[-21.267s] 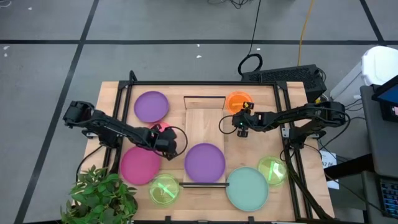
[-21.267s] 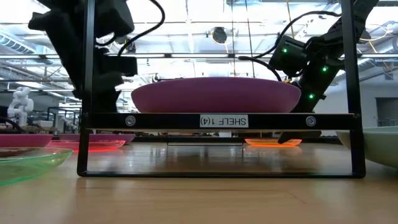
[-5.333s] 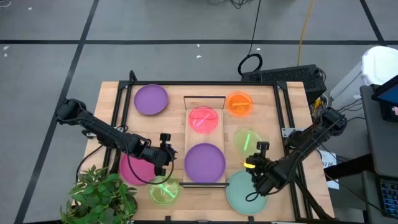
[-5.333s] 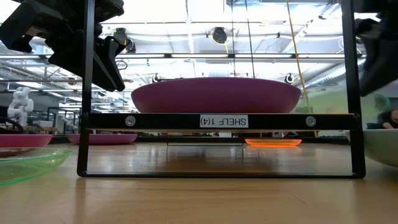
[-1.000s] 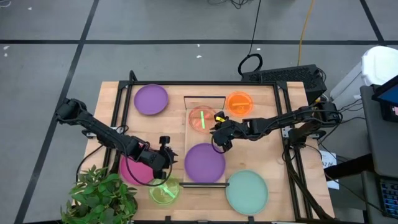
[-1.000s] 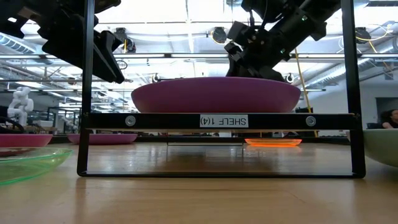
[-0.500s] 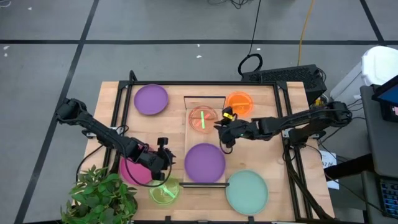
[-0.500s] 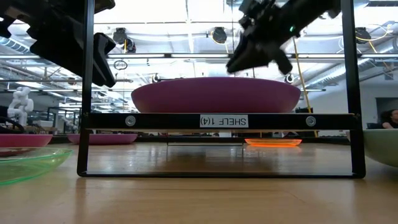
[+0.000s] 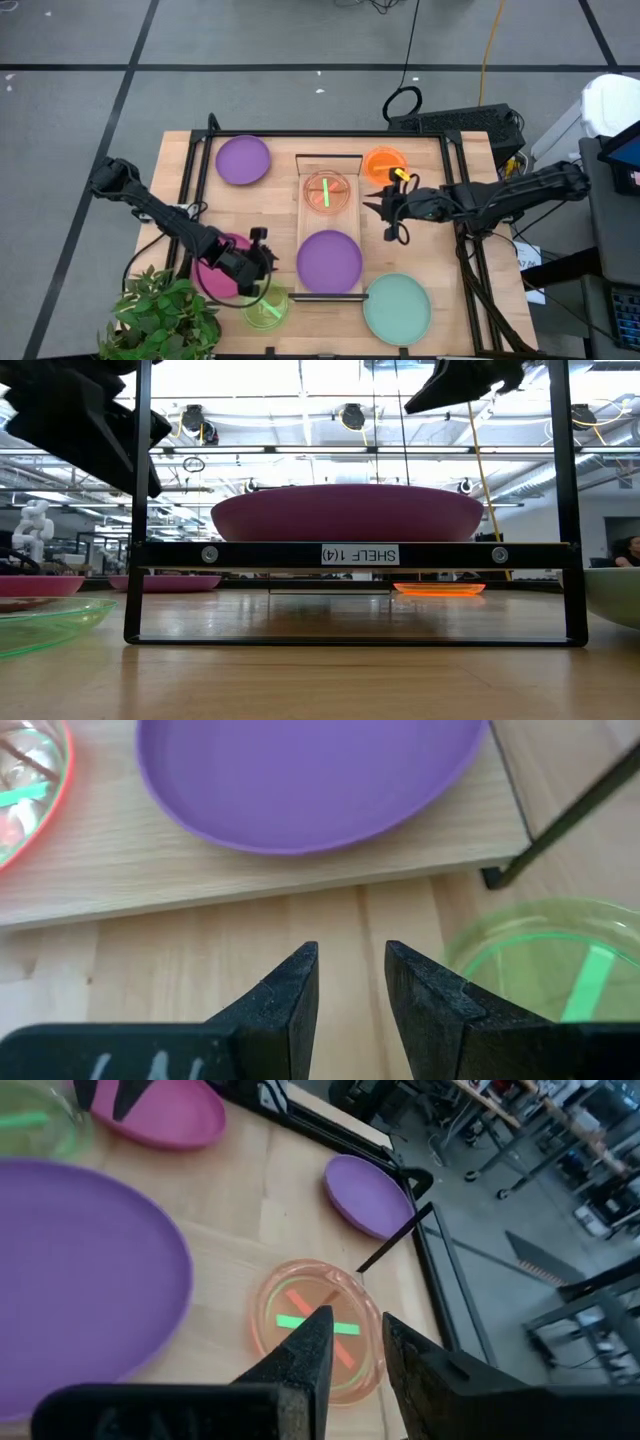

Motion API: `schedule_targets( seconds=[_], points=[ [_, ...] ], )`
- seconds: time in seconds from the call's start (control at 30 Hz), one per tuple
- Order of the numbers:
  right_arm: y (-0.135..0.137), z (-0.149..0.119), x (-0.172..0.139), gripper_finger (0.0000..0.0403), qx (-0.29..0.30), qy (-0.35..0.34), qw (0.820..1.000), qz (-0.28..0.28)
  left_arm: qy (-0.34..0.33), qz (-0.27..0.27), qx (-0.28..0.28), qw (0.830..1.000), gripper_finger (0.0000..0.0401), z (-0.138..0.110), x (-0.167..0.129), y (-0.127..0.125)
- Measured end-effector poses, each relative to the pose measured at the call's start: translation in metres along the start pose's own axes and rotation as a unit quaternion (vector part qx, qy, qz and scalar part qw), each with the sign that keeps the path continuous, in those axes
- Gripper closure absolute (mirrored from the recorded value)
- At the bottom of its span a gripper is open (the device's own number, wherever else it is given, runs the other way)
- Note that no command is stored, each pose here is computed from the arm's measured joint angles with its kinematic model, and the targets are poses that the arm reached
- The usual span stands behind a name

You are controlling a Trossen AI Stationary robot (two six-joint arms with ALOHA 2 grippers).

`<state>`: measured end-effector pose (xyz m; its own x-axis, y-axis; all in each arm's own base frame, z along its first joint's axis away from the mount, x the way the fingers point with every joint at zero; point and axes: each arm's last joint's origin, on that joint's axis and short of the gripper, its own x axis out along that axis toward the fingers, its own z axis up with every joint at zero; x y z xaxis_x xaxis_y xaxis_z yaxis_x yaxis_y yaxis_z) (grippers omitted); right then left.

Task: Place and stack plates onto a shelf
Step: Stack the large pink plate on top of the large purple plate on the shelf

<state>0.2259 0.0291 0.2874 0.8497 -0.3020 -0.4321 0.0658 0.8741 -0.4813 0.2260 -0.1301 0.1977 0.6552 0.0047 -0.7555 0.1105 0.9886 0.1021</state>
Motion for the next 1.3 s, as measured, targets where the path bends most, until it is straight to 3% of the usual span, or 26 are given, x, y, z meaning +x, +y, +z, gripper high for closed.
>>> schedule_targets(
  seconds=[0.23,0.73,1.17,1.3],
  points=[
    [0.006,-0.001,-0.007,0.033,0.008,0.006,1.0,0.018,0.058,-0.03,0.045,0.997,0.0277,-0.013,-0.003,-0.006],
    [0.009,-0.001,-0.009,0.033,0.002,0.005,1.0,0.026,0.241,0.014,0.108,0.964,0.0277,-0.043,-0.011,0.016],
    [0.009,-0.001,-0.009,0.033,0.002,0.005,1.0,0.025,0.262,0.019,0.155,0.953,0.0277,-0.04,-0.004,0.039],
    [0.009,-0.001,-0.009,0.033,0.002,0.005,1.0,0.027,0.269,-0.007,0.158,0.95,0.0277,-0.039,-0.003,0.045]
  ],
)
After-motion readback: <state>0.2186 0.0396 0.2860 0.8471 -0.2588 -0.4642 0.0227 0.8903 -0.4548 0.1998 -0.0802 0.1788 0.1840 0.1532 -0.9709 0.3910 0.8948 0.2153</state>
